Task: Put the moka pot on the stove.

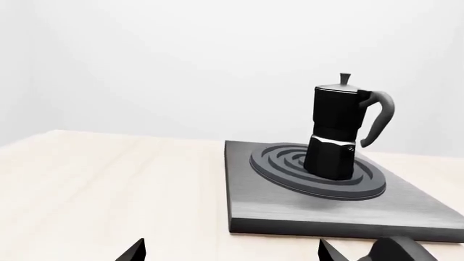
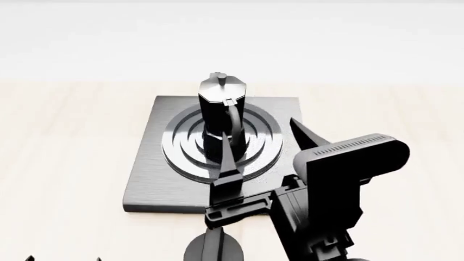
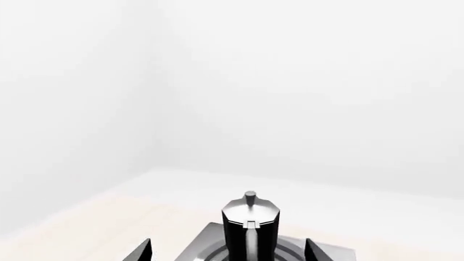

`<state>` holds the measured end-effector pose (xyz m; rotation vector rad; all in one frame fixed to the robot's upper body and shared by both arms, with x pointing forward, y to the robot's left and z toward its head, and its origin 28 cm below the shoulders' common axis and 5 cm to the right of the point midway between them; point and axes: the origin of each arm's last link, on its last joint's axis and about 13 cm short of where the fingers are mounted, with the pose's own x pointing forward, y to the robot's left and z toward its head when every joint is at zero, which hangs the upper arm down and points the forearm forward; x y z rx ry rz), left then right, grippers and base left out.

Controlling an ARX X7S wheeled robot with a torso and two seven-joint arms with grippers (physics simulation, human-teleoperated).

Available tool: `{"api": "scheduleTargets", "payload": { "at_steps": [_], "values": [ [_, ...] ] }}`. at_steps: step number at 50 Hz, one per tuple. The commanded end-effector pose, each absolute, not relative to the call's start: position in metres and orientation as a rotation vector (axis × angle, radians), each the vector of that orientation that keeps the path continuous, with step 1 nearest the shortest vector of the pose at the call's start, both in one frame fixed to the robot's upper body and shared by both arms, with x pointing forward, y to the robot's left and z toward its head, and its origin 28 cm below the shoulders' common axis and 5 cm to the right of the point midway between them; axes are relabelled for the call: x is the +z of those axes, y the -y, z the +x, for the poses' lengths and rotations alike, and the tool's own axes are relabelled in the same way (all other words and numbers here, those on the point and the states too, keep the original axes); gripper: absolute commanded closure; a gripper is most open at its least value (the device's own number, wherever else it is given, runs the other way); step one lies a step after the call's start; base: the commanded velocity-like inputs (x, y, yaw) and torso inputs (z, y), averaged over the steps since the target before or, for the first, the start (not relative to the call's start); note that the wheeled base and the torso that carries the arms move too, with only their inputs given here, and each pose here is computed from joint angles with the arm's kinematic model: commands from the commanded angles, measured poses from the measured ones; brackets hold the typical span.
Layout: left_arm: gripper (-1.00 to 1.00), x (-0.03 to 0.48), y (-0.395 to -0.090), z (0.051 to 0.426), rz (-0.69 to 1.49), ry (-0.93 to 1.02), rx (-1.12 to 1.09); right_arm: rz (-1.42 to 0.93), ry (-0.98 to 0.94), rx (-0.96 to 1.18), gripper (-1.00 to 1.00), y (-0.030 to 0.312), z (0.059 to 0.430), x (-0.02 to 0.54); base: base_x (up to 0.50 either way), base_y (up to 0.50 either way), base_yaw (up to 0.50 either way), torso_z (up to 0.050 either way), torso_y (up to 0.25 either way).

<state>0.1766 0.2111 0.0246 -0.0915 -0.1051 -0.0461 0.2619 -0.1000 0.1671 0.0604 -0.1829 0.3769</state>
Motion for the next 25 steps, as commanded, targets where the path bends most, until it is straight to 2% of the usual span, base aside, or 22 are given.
{"api": "scheduleTargets", "payload": {
  "at_steps": [1,25],
  "values": [
    [-1.00,0.027,-0.211,0.185,-0.081,0.128,-0.042,0.069,0.244,0.385,-1.00,0.100,0.249,0.175,0.00,0.00,0.00,0.000,0.000],
    [-1.00,0.028,-0.210,0.185,-0.081,0.130,-0.038,0.052,0.341,0.355,-1.00,0.104,0.213,0.189,0.00,0.00,0.00,0.000,0.000]
  ]
}}
